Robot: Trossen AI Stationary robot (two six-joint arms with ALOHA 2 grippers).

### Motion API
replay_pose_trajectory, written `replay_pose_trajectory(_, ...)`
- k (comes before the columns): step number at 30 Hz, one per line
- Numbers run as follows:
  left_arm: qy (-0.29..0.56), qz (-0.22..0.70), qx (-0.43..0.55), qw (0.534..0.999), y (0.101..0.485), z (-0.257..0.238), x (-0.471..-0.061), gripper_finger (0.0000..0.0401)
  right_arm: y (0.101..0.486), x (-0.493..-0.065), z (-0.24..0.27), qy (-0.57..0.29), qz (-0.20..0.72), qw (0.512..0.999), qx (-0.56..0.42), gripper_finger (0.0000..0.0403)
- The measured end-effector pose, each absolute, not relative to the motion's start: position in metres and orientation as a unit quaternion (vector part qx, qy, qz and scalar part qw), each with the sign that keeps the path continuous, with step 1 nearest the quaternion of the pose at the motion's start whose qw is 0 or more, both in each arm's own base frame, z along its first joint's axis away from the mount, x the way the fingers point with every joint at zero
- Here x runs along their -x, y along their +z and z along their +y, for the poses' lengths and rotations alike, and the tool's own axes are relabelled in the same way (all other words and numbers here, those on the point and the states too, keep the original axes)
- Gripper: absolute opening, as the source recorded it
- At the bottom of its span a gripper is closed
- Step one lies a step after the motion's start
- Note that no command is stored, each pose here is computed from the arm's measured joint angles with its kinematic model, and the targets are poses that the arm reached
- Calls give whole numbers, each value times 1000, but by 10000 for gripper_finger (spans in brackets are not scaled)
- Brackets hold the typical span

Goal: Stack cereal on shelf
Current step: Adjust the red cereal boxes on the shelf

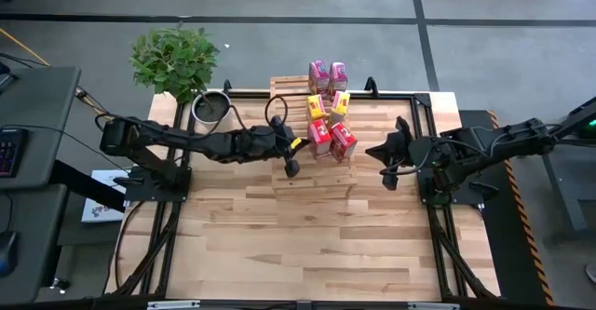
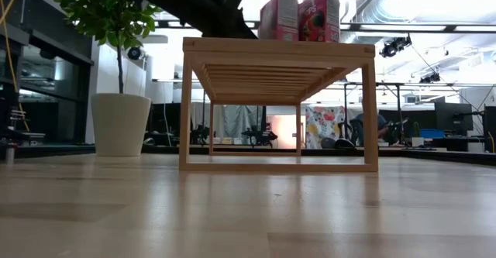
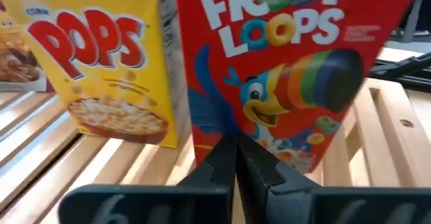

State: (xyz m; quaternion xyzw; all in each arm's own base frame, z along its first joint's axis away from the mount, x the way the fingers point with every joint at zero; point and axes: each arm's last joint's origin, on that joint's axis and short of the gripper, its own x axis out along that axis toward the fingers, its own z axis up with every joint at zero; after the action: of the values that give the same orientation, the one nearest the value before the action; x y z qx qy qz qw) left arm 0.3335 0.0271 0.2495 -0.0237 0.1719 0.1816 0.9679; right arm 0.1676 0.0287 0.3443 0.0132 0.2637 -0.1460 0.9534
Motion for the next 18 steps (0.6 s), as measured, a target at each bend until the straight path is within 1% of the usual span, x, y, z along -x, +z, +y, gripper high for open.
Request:
replay_pose_trajectory(6, 160, 174, 32, 971, 249, 33, -333, 0, 337, -173, 20, -217, 280, 935, 7, 0)
replay_pose_trajectory(9, 155, 168, 32, 973, 250, 31, -334, 0, 322, -177, 14, -236, 296, 925, 21, 0)
replay_pose_trajectory(14, 141, 167, 33, 975, 251, 29, -334, 0, 295, -180, 5, -248, 298, 922, 29, 0)
replay_pose_trajectory(18, 128, 167, 36, 977, 251, 28, -335, 0, 280, -187, 5, -207, 262, 942, 21, 0)
